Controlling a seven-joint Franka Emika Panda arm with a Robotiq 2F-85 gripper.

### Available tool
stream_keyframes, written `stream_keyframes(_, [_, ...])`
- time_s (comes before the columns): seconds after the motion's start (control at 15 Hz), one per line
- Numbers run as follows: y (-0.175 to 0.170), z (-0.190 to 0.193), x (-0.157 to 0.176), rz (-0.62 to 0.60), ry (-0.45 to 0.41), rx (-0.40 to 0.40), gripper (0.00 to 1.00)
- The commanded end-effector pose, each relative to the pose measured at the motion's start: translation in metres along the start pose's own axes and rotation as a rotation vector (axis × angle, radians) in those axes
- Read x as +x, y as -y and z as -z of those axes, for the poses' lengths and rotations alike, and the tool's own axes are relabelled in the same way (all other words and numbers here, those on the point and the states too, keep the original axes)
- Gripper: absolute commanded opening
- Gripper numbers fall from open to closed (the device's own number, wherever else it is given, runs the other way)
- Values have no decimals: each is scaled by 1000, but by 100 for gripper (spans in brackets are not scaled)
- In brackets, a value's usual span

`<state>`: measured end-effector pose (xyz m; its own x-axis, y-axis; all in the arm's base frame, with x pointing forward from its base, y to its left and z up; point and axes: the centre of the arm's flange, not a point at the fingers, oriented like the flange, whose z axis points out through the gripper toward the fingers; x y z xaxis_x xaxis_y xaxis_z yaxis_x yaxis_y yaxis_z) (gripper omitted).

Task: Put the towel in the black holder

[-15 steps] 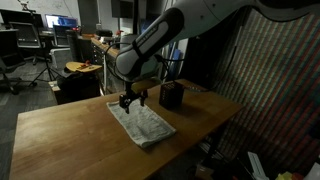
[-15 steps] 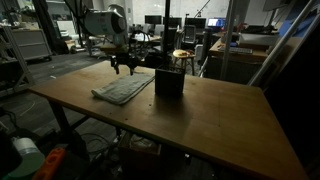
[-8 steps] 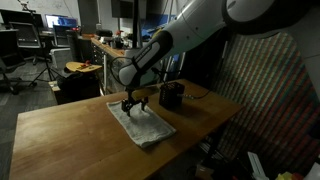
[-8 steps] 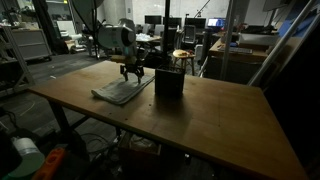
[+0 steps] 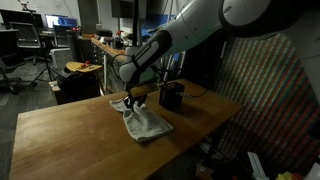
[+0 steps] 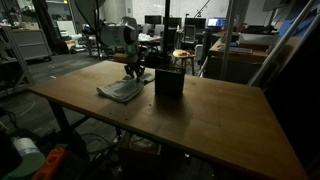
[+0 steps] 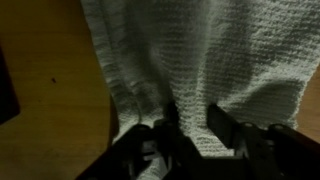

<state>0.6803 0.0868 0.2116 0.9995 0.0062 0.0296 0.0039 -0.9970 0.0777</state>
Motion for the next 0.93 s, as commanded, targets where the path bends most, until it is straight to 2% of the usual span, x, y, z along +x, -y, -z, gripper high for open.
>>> stream_keyframes(0.0, [-2, 29, 2, -29, -18, -17, 7])
stream_keyframes(0.2, [-7, 49, 2, -37, -27, -28, 0])
stream_keyframes(0.33, [-11, 62, 2, -46, -34, -37, 4])
stream_keyframes(0.87, [-38, 112, 3, -78, -66, -86, 4])
